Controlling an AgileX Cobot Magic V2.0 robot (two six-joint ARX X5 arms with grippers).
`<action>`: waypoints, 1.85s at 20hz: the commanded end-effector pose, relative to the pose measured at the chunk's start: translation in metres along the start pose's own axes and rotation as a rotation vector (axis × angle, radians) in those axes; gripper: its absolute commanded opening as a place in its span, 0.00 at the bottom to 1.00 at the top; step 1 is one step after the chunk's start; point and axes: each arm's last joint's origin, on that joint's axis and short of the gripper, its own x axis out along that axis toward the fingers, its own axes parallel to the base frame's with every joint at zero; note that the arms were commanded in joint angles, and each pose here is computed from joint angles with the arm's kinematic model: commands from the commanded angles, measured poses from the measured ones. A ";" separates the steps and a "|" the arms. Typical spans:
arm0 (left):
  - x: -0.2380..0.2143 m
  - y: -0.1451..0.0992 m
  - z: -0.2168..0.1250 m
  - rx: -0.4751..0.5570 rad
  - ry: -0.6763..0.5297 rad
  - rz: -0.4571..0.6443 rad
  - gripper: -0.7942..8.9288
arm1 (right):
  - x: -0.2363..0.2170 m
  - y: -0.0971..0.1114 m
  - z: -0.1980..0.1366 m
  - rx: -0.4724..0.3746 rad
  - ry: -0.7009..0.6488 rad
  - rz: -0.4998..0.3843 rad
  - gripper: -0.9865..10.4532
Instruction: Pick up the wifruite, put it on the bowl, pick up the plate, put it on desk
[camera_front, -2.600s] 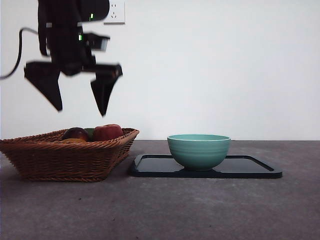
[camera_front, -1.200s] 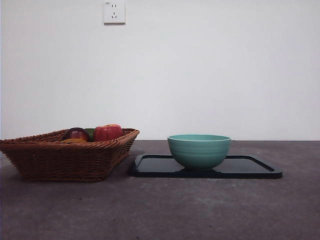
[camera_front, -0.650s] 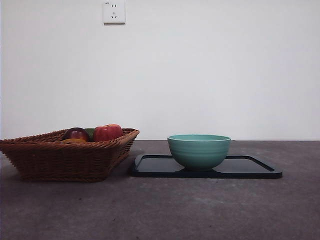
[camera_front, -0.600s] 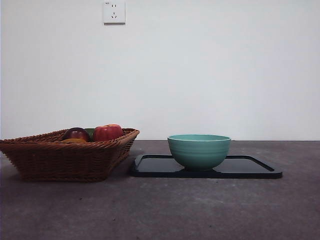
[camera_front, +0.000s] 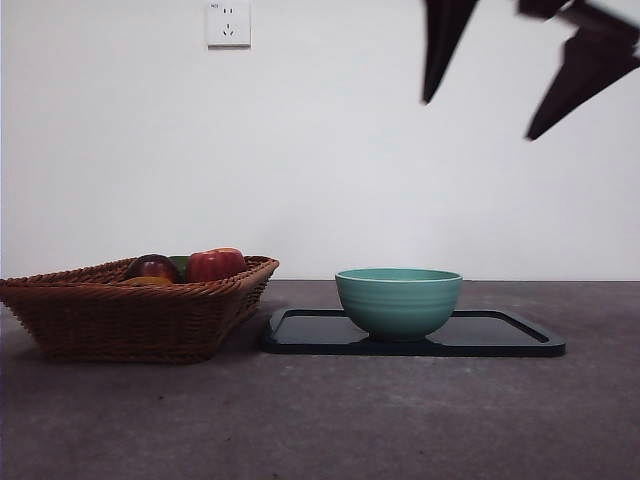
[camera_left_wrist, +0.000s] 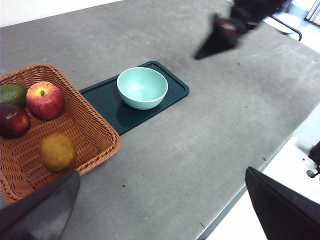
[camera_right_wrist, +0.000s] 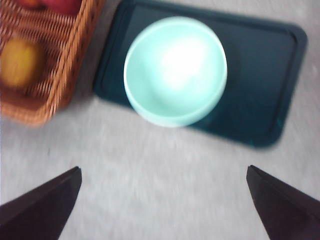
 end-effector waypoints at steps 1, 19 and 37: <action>-0.001 -0.001 0.003 0.016 -0.017 -0.010 0.63 | 0.024 0.002 0.027 0.019 0.020 -0.015 0.59; -0.001 -0.001 0.003 0.016 -0.016 -0.010 0.63 | 0.164 -0.058 0.065 0.138 0.280 -0.142 0.42; -0.001 -0.001 -0.004 0.003 0.052 -0.007 0.63 | 0.095 -0.037 0.068 0.065 0.226 -0.105 0.10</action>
